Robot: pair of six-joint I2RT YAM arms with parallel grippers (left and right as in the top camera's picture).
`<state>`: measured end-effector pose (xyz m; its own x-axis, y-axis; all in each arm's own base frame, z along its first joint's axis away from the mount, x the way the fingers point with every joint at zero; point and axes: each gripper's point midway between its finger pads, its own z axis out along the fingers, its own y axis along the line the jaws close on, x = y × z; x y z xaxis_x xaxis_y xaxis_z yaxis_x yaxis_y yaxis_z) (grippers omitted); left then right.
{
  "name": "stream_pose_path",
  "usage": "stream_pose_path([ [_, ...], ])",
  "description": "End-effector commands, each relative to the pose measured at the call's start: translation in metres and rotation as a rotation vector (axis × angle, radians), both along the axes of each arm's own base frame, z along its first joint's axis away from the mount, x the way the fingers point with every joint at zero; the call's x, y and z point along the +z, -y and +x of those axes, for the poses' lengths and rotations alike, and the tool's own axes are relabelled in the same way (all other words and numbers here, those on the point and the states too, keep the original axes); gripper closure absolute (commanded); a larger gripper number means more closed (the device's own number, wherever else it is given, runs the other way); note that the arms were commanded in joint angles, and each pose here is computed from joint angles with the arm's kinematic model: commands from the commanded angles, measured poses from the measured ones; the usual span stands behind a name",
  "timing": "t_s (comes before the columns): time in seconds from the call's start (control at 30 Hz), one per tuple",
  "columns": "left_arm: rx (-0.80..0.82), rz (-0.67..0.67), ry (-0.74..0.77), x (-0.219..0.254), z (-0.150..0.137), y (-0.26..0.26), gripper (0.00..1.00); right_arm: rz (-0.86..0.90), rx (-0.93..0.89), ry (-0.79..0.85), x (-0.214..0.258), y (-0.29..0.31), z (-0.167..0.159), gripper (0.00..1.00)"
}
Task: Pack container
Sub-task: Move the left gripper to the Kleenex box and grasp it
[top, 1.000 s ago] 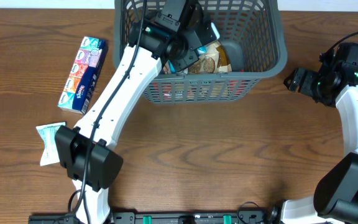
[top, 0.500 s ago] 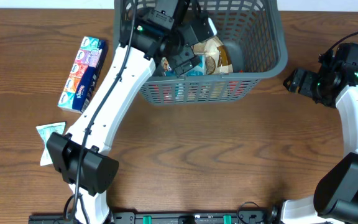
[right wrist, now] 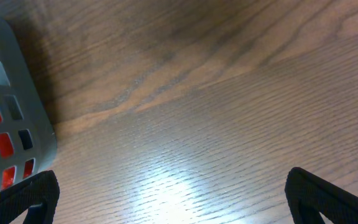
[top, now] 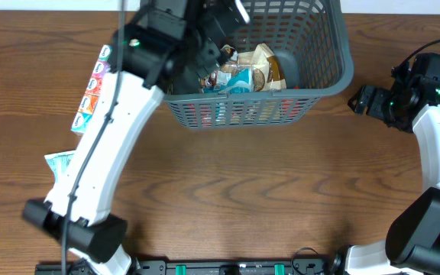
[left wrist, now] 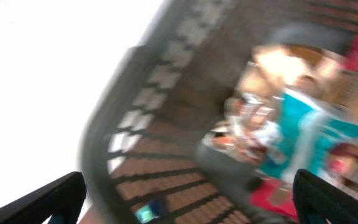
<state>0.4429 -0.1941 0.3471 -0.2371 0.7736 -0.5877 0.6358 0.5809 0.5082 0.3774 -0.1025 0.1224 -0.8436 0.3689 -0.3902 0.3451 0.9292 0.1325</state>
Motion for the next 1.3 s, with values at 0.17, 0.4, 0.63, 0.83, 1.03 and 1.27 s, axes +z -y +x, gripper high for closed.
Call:
stream_pose_path([
  [0.17, 0.583, -0.144, 0.203, 0.078, 0.001, -0.148, 0.01, -0.009, 0.036, -0.004, -0.001, -0.002, 0.000, 0.01],
  [0.4, 0.925, -0.300, 0.024, 0.047, -0.042, -0.234, 0.01, -0.016, 0.048, 0.000, -0.001, -0.002, 0.000, 0.01],
  [0.63, 1.001, -0.323, -0.077, 0.010, -0.024, -0.262, 0.02, -0.020, 0.048, 0.011, 0.001, -0.001, 0.003, 0.01],
  [0.83, 0.973, -0.276, -0.128, -0.034, 0.023, -0.267, 0.06, -0.017, 0.048, 0.006, 0.000, -0.002, 0.002, 0.01],
  [1.03, 0.956, -0.277, -0.332, -0.109, 0.043, -0.265, 0.06, -0.014, 0.048, -0.002, -0.001, -0.003, 0.000, 0.01],
  [1.27, 0.950, -0.191, -0.553, -0.181, 0.034, -0.279, 0.02, -0.014, 0.048, -0.003, -0.001, -0.003, 0.000, 0.01],
])
